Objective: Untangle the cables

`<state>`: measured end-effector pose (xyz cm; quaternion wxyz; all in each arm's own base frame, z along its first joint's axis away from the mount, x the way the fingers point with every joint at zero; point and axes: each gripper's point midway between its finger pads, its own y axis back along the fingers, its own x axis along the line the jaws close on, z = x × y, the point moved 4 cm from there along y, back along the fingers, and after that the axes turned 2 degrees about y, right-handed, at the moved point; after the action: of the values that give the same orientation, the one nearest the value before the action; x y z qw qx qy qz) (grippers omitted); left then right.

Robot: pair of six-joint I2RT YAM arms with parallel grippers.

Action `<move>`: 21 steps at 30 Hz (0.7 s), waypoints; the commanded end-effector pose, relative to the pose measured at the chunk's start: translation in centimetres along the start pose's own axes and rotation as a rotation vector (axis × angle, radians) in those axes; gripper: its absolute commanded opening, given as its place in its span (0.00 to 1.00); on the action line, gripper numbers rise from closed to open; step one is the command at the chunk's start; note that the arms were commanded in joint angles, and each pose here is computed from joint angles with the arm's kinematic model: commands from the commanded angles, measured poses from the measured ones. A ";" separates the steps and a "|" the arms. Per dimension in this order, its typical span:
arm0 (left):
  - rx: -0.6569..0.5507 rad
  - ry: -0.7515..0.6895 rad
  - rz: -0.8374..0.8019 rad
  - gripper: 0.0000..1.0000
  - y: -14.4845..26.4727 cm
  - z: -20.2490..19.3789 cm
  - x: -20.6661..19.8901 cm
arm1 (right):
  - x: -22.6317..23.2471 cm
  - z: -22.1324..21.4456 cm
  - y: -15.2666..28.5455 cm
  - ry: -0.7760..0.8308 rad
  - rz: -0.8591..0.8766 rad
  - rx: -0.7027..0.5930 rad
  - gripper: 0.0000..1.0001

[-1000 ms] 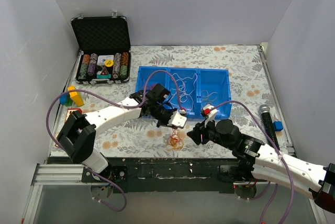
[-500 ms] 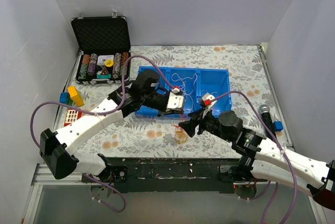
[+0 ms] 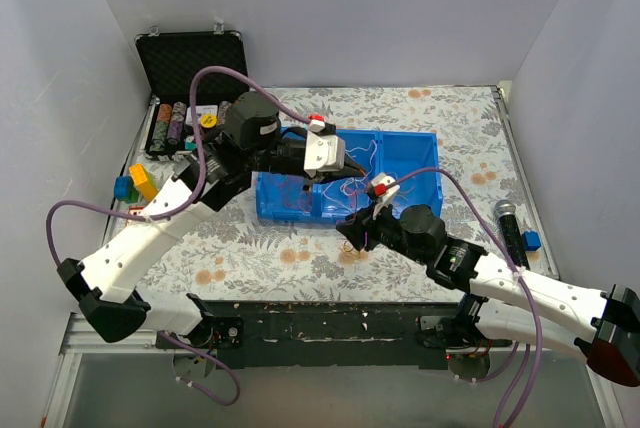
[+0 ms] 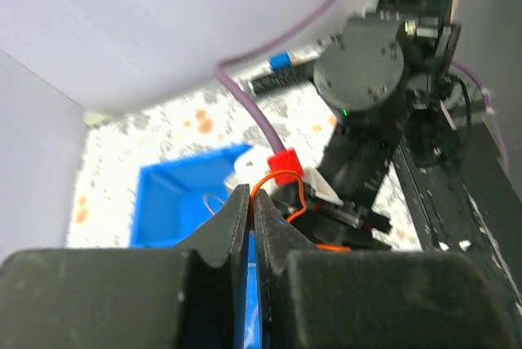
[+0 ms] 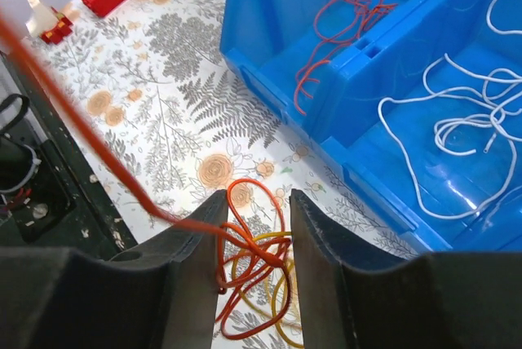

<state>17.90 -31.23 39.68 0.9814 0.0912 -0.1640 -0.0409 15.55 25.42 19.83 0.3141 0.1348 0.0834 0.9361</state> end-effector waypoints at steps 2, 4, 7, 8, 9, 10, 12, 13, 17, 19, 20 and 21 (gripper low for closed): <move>-0.157 -0.083 0.063 0.00 2.4 7.6 0.7 | 1.1 2.2 -0.4 -0.024 0.052 -0.095 0.40; -0.208 -0.128 0.115 0.00 3.2 9.9 1.6 | 1.2 1.5 -0.5 -0.031 0.064 -0.072 0.39; -0.317 -0.204 0.252 0.00 4.8 13.8 3.3 | 0.9 -0.6 -0.6 -0.044 0.063 -0.023 0.39; -0.356 -0.232 0.305 0.00 5.5 15.2 3.9 | 0.8 -1.7 -0.7 -0.045 0.064 0.001 0.41; -0.385 -0.248 0.348 0.00 6.1 16.4 4.5 | 0.6 -2.7 -0.7 -0.045 0.058 0.025 0.43; -0.418 -0.266 0.401 0.00 7.0 17.8 5.1 | 0.4 -3.7 -0.8 -0.047 0.053 0.049 0.45; -0.487 -0.288 0.507 0.00 8.8 20.3 6.0 | -0.2 -5.8 -0.7 -0.050 0.031 0.102 0.48; -0.525 -0.308 0.562 0.00 9.8 21.3 6.3 | -0.3 -6.7 -0.7 -0.051 0.027 0.125 0.50; -0.621 -0.413 0.730 0.00 13.1 24.4 7.0 | -0.9 -9.2 -0.3 -0.061 0.010 0.191 0.54; -0.653 -0.440 0.793 0.00 14.4 25.6 7.3 | -1.1 -9.9 -0.1 -0.067 0.003 0.203 0.54; -0.656 -0.458 0.806 0.00 14.7 25.9 7.3 | -1.1 -10.0 0.0 -0.066 0.003 0.205 0.53; -0.655 -0.467 0.815 0.00 14.8 25.9 7.3 | -1.2 -10.0 0.0 -0.065 0.000 0.204 0.52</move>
<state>17.76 -24.92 65.30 0.8797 -0.2448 -0.3494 0.2100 13.24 23.54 9.23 0.3015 0.1966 0.1949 0.9124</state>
